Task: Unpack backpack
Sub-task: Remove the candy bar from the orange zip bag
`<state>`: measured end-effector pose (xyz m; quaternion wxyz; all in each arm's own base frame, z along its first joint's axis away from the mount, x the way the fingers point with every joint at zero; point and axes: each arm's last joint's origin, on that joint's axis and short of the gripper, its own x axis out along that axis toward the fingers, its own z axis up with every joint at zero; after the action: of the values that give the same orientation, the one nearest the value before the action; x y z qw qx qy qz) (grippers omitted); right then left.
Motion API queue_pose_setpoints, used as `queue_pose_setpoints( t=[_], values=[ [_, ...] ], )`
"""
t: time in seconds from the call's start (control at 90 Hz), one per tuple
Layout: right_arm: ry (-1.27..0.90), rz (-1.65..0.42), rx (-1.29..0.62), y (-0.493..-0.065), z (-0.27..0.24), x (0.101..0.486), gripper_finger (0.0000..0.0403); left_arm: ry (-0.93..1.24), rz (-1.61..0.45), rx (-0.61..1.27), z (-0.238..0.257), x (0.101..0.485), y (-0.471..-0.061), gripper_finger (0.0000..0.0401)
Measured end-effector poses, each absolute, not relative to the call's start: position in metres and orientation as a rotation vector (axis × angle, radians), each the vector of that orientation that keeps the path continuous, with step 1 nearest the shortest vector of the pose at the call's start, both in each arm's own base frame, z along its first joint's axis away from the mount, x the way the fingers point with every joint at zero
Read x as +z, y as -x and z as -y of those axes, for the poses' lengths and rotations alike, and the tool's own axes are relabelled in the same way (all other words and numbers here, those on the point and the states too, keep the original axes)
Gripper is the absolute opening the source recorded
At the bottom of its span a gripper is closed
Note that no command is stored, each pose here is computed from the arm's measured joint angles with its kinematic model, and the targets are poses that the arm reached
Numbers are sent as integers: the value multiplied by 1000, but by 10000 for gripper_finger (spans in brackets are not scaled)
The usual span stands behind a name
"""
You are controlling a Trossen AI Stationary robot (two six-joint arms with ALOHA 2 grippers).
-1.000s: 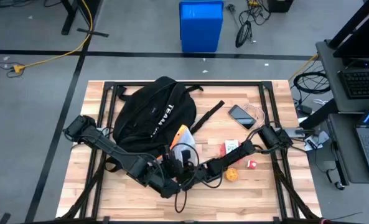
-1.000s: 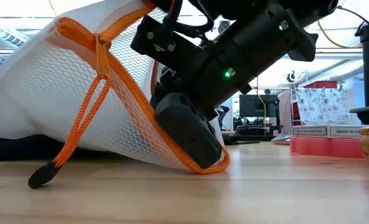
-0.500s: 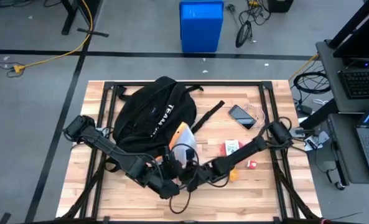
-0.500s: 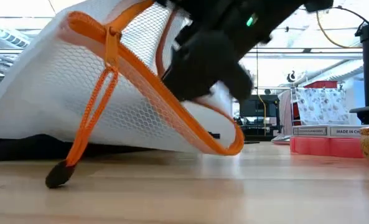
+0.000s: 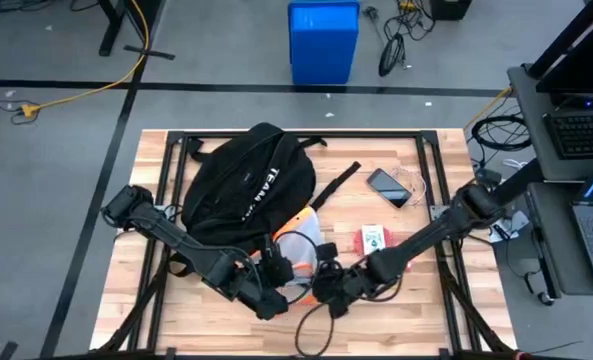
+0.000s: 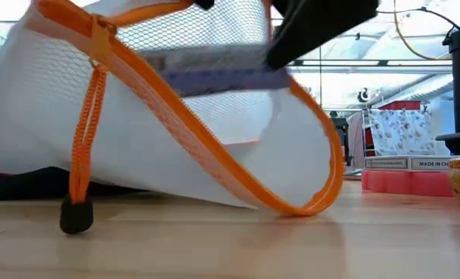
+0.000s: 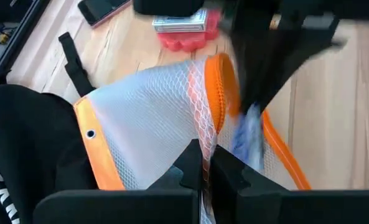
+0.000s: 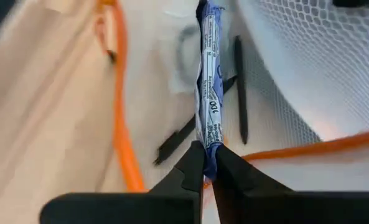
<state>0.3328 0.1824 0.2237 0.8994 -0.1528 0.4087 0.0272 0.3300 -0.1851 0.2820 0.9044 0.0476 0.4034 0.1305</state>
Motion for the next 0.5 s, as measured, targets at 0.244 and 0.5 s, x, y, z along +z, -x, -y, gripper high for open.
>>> queue_pose_setpoints(
  t=[0.244, 0.5],
  values=[
    [247, -930, 108, -303, -191, 241, 0, -100, -836, 271, 185, 282, -330, 0],
    [203, -1040, 111, -280, -200, 242, 0, -77, -881, 351, 180, 278, -323, 0]
  ],
)
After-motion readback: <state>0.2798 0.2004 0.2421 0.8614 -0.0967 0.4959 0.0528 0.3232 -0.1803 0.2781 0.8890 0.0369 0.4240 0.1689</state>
